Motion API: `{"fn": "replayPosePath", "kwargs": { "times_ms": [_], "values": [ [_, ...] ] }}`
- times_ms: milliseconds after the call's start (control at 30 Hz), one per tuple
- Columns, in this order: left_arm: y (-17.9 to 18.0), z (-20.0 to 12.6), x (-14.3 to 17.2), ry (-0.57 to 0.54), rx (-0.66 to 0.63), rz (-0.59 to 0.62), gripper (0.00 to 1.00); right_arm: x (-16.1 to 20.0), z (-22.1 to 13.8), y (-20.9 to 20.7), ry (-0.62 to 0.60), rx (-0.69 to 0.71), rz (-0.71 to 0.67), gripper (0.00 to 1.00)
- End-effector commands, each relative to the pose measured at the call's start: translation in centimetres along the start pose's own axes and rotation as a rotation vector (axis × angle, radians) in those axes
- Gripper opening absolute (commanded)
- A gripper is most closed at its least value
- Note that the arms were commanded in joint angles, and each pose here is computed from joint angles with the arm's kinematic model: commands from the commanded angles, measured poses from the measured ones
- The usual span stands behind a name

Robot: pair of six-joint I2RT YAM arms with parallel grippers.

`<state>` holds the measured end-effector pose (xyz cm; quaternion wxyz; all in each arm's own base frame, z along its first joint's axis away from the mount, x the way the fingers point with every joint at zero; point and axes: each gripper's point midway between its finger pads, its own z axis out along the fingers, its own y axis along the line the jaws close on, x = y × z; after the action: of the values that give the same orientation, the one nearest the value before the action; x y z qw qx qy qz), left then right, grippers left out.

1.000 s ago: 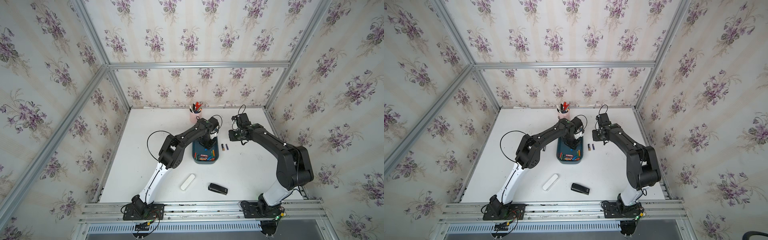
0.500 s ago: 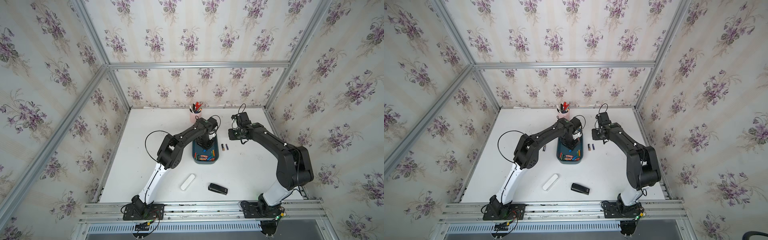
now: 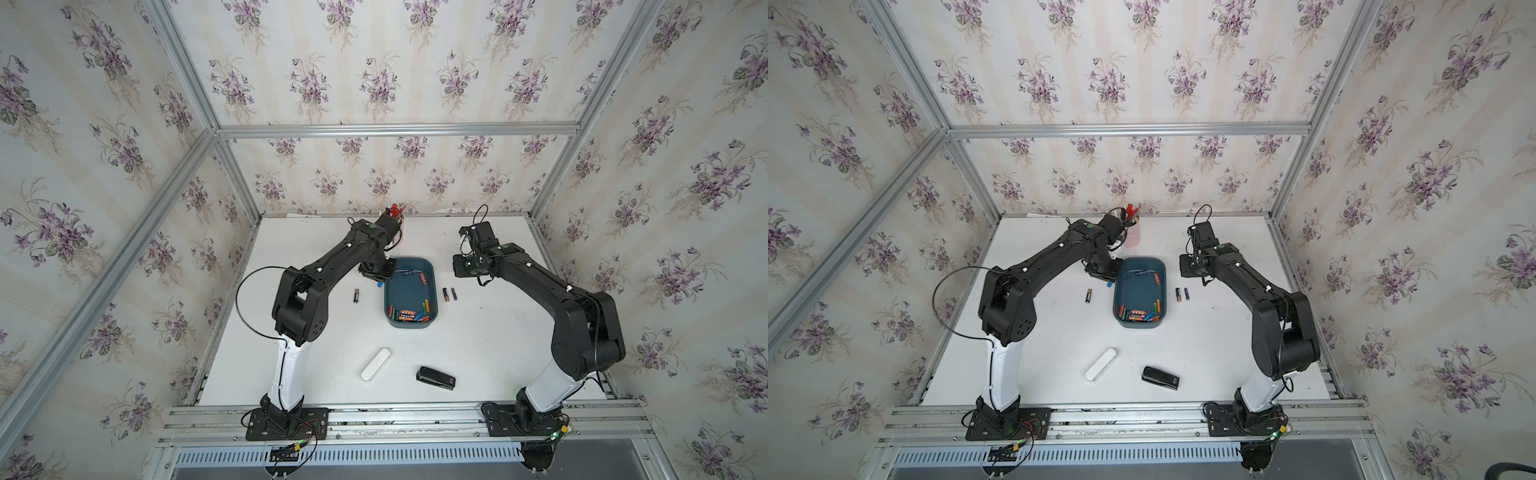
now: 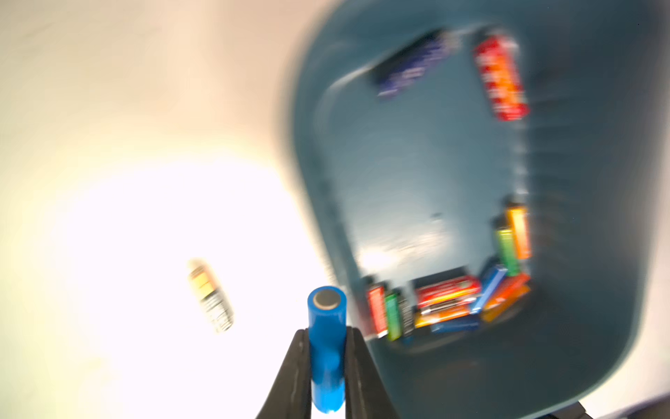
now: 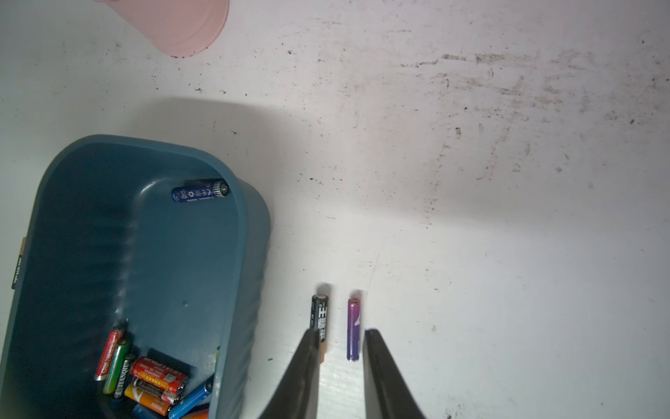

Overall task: Take the batteries out of the storage box
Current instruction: Place the battery at the center of the board.

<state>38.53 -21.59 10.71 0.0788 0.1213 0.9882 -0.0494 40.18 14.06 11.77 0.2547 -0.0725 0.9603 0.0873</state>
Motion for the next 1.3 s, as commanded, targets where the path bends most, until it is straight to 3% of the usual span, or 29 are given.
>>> {"fn": "replayPosePath", "kwargs": {
  "times_ms": [0,367,933,1267],
  "values": [
    [3.0,-1.0,0.3,-0.046,-0.041,-0.111,0.14,0.0,0.1,0.2,0.011,-0.002,0.005,0.26],
    [9.2,4.1,4.1,0.081,-0.008,-0.264,0.15,-0.1,0.5,0.4,0.028,0.005,-0.004,0.26],
    [9.6,7.5,4.2,0.134,0.020,-0.268,0.16,-0.1,1.1,0.3,0.048,0.018,-0.015,0.26],
    [9.5,7.8,4.4,0.143,0.031,-0.269,0.26,0.0,1.1,0.3,0.050,0.019,-0.017,0.26]
  ]
}}
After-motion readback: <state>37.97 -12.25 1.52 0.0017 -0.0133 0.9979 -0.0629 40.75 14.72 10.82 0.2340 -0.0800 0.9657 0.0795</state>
